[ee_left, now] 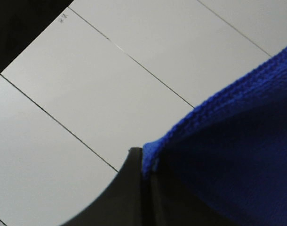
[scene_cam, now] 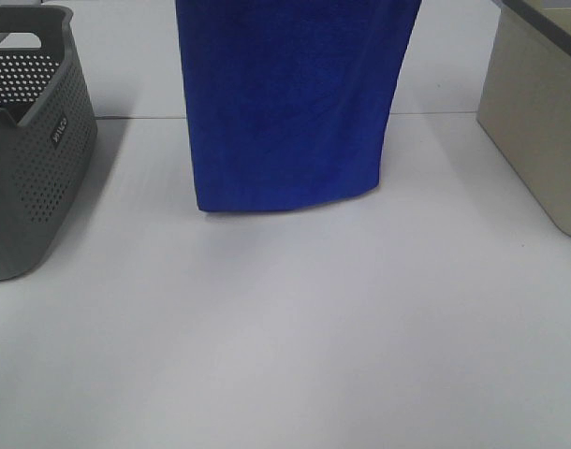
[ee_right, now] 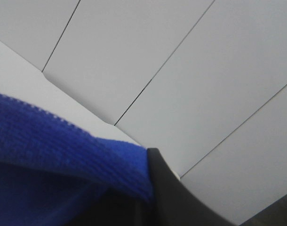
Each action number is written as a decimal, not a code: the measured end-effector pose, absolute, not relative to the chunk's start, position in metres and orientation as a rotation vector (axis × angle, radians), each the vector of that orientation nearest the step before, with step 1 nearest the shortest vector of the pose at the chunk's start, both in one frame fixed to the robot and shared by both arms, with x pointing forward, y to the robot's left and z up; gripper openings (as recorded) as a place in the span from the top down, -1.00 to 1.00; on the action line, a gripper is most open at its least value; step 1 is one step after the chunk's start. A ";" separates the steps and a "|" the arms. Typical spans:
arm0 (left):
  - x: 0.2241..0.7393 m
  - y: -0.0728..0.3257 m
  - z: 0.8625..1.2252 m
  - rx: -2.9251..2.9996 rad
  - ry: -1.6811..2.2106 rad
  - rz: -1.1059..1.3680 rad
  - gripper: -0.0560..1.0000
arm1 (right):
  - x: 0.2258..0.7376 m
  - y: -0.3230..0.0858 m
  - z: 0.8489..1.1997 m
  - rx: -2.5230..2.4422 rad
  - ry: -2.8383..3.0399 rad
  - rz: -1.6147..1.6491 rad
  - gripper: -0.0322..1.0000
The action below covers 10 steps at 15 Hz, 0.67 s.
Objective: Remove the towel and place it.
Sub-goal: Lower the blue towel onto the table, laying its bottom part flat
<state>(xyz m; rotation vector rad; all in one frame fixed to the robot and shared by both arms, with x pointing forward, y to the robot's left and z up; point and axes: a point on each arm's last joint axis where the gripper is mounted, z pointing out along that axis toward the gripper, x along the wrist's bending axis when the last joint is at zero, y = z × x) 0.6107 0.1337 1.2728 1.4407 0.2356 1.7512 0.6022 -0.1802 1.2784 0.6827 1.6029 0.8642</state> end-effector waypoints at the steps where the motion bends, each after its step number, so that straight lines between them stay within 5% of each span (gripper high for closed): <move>1: 0.617 0.133 1.268 1.413 0.252 1.777 0.89 | 0.608 -0.178 1.276 0.648 1.595 0.851 0.91; 10: 0.708 0.130 1.219 1.229 0.277 1.976 0.89 | 0.692 -0.165 1.225 0.402 1.450 0.859 0.91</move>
